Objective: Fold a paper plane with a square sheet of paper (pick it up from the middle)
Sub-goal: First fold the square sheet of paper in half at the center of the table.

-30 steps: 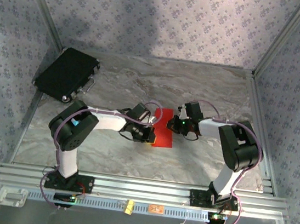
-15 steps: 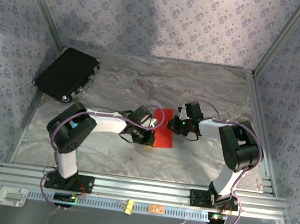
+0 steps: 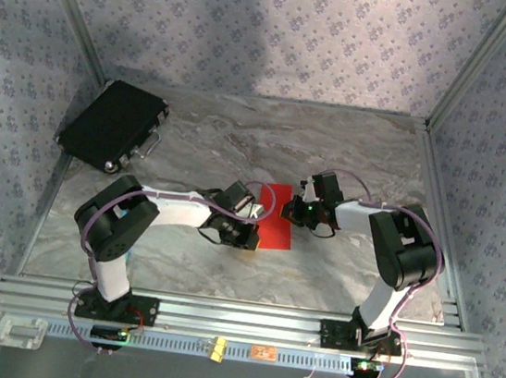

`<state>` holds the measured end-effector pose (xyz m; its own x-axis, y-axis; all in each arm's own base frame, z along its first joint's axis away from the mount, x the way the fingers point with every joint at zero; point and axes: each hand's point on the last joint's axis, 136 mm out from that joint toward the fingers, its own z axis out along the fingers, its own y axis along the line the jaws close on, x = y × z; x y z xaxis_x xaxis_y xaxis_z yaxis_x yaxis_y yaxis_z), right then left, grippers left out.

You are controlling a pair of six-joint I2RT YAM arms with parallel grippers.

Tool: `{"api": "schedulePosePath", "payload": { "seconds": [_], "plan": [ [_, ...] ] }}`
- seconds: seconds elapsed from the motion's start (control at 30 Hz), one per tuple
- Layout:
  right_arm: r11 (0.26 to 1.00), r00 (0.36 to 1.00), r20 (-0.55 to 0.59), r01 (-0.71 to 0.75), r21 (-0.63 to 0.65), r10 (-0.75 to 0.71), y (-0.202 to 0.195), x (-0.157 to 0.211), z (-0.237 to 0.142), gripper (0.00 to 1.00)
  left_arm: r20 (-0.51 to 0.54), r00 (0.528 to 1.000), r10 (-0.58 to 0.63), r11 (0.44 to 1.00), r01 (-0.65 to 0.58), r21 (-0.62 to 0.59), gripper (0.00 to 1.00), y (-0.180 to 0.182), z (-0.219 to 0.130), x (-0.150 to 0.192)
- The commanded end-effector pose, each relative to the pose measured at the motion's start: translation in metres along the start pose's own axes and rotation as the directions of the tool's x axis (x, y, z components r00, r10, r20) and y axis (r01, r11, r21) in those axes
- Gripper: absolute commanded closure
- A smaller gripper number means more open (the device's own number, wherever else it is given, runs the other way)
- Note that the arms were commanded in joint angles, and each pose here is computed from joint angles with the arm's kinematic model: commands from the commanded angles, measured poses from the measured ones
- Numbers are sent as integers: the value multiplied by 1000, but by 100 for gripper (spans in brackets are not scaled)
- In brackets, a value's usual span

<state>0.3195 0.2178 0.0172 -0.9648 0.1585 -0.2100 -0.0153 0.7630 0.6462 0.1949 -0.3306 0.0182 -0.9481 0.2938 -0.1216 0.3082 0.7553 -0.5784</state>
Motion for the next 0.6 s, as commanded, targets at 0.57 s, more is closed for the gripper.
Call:
{"api": "schedulePosePath", "payload": {
  "seconds": [0.57],
  "plan": [
    [963,987,-89,-112,244,137,-65,41,1,100,146,983,-107,982,81,170,91,-16,-52,-105]
  ]
}}
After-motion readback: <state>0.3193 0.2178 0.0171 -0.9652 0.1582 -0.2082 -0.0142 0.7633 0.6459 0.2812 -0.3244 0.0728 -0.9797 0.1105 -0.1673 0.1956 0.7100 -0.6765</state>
